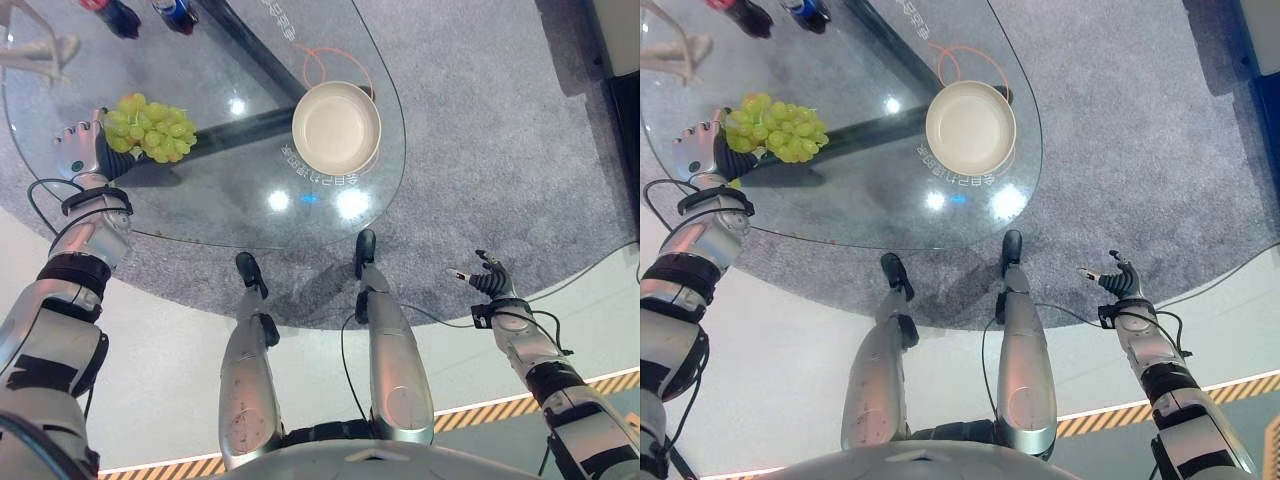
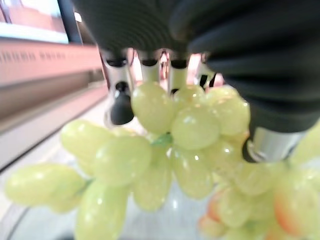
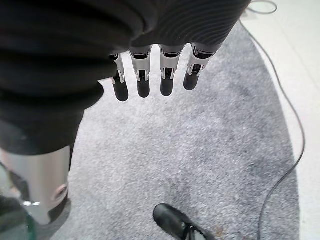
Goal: Pick up fruits into the plate
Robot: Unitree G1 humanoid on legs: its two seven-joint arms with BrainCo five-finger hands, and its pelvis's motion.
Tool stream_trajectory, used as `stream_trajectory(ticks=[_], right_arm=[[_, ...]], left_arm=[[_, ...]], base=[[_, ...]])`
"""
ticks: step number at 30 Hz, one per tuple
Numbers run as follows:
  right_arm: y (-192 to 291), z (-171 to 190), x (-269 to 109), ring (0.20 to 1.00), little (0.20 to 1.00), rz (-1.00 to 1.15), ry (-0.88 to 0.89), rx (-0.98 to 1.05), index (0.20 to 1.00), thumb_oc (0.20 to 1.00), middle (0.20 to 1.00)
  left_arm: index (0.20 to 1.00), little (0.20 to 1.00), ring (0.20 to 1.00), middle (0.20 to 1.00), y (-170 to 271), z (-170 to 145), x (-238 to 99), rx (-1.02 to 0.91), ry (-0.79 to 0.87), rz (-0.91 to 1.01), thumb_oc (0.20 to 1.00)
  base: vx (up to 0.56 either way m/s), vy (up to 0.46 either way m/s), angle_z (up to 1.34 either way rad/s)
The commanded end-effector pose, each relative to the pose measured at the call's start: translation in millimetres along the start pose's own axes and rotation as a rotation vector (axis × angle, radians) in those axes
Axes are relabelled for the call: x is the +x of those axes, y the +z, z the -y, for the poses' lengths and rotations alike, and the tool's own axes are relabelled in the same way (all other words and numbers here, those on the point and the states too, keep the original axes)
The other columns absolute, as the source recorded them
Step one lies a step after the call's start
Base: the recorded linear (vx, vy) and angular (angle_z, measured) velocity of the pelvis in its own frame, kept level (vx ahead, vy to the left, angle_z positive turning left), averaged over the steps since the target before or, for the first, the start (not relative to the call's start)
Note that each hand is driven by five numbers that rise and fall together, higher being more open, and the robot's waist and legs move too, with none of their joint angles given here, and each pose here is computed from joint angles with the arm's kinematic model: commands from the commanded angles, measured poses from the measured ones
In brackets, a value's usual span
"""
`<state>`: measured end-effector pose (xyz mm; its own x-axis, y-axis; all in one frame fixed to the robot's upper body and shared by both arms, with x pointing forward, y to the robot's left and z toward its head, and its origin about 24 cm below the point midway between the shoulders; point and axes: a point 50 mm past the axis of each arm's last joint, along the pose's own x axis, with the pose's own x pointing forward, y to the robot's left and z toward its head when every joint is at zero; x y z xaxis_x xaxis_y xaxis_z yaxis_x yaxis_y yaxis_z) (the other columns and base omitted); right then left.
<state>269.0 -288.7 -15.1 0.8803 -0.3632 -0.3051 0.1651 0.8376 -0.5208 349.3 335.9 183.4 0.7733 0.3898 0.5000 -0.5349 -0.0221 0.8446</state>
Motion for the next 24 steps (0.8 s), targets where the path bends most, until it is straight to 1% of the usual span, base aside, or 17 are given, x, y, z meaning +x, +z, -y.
stream_trajectory(ticks=[1,6,11,19,22,24], right_arm=[[-7,15,-8,1.000,1.000,0.046,-0.039,-0.016,1.000,1.000,1.000],[0,14,-9,1.000,1.000,0.082,-0.025,-0.016,1.000,1.000,1.000],[26,7,-14,1.000,1.000,0.234,0.024,0.000,1.000,1.000,1.000],[52,11,-15,1.000,1.000,0.352,0.037,0.009,1.000,1.000,1.000],[64,8,-18,1.000,1.000,0.411,0.114,0.019,1.000,1.000,1.000],[77,1,-26,1.000,1.000,0.474,0.213,0.013,1.000,1.000,1.000]], left_arm=[[0.200,0.200,0.200,0.200,-11,-37,15,0.031,0.194,0.001,0.200],[0.200,0.200,0.200,0.200,-9,-46,18,0.041,0.243,0.033,0.200],[0.200,0.200,0.200,0.200,-4,-58,19,0.030,0.300,0.096,0.200],[0.200,0.200,0.200,0.200,-1,-63,17,0.044,0.318,0.174,0.200],[0.200,0.200,0.200,0.200,3,-66,16,0.047,0.329,0.214,0.200],[0.200,0.200,0.200,0.200,7,-69,12,0.054,0.331,0.275,0.200]], base=[[0.00,0.000,0.00],[0.01,0.008,0.02],[0.00,0.000,0.00],[0.03,-0.004,0.00],[0.00,0.000,0.00],[0.02,-0.009,0.00]])
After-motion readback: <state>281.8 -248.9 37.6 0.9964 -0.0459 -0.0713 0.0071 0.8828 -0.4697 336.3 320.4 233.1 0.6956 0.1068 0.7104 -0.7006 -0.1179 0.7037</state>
